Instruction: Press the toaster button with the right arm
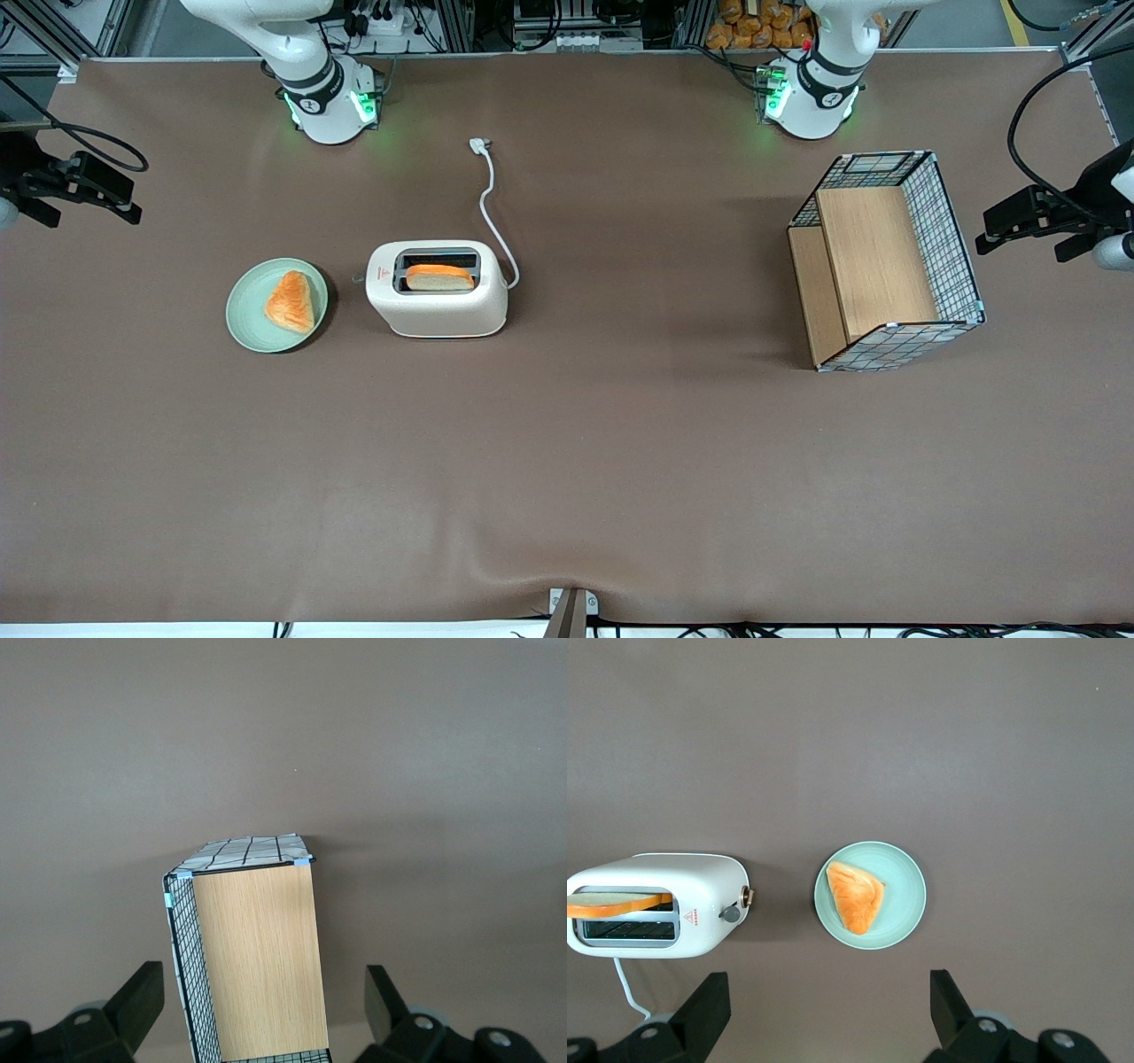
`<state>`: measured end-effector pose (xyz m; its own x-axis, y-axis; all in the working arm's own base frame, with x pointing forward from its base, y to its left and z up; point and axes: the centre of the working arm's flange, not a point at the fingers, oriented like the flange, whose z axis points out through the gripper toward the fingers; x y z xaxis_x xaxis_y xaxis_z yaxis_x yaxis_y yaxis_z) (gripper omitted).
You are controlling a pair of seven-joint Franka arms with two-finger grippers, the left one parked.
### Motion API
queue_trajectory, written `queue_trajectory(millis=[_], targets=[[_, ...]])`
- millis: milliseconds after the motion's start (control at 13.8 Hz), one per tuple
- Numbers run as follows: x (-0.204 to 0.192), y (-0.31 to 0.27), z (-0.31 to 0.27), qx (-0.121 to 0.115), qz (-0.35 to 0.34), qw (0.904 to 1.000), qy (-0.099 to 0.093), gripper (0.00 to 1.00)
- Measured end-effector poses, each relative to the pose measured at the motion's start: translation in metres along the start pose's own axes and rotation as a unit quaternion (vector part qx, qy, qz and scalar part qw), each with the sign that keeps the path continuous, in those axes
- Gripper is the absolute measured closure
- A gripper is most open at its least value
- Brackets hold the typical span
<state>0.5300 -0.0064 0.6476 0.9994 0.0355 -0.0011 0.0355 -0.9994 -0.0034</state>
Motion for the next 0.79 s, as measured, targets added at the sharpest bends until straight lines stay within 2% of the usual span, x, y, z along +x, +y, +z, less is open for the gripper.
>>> queue_trajectory(millis=[794], targets=[[-0.0014,0.0001,0.0005,-0.001,0.0,1.0,-0.006,0.0]])
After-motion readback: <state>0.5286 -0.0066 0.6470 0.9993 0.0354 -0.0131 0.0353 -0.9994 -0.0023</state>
